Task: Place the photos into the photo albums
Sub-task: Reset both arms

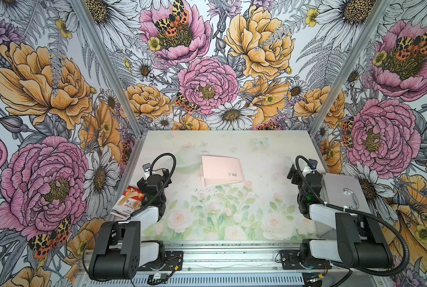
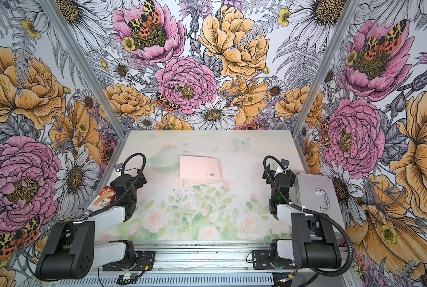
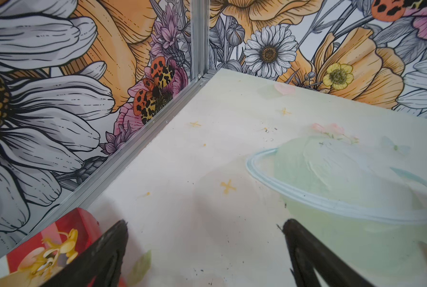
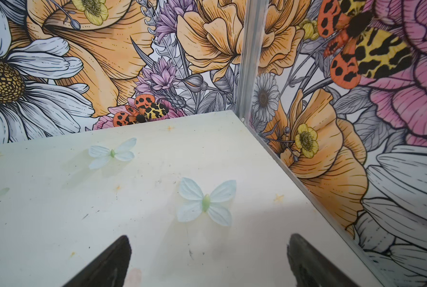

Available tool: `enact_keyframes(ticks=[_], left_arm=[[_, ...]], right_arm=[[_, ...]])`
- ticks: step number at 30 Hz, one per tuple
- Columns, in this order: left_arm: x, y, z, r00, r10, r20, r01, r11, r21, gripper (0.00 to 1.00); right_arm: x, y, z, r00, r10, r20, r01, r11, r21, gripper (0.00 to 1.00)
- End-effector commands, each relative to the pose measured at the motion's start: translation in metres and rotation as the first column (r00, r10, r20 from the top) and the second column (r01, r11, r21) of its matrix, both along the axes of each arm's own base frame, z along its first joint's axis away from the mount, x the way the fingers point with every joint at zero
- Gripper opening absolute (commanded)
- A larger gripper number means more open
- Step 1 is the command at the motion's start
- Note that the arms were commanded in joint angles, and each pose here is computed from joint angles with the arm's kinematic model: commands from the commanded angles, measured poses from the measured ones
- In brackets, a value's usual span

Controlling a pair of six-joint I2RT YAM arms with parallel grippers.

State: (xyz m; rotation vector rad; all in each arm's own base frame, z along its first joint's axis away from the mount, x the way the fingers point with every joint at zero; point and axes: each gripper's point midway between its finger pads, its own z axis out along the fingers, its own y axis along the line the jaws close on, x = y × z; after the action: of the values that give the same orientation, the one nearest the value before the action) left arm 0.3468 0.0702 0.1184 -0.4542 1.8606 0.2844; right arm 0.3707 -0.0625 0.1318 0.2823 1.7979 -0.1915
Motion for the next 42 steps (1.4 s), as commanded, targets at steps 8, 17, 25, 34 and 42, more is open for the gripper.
enact_keyframes(ticks=[8, 17, 25, 34, 42], left_arm=[[0.028, -0.025, 0.016, 0.962, -0.183, 0.201, 0.181, 0.983, 0.033, 0.99], [0.053, -0.042, 0.001, 0.962, -0.259, 0.085, 0.256, 0.965, 0.049, 0.99], [0.052, -0.039, 0.001, 0.968, -0.235, 0.093, 0.23, 0.971, 0.06, 0.99], [0.052, -0.039, 0.002, 0.968, -0.234, 0.093, 0.229, 0.972, 0.06, 0.99], [0.052, -0.039, 0.002, 0.968, -0.234, 0.094, 0.229, 0.972, 0.06, 0.99]], right_arm=[[0.013, 0.018, -0.01, 0.992, 0.112, 0.054, -0.114, 0.993, 0.027, 1.0], [0.029, 0.031, -0.02, 0.983, 0.181, -0.024, -0.18, 0.983, 0.017, 1.0], [0.029, 0.032, -0.02, 0.985, 0.173, -0.027, -0.173, 0.985, 0.003, 1.0], [0.03, 0.033, -0.02, 0.985, 0.171, -0.031, -0.171, 0.985, 0.0, 1.0], [0.031, 0.035, -0.021, 0.983, 0.176, -0.041, -0.177, 0.984, -0.01, 1.0]])
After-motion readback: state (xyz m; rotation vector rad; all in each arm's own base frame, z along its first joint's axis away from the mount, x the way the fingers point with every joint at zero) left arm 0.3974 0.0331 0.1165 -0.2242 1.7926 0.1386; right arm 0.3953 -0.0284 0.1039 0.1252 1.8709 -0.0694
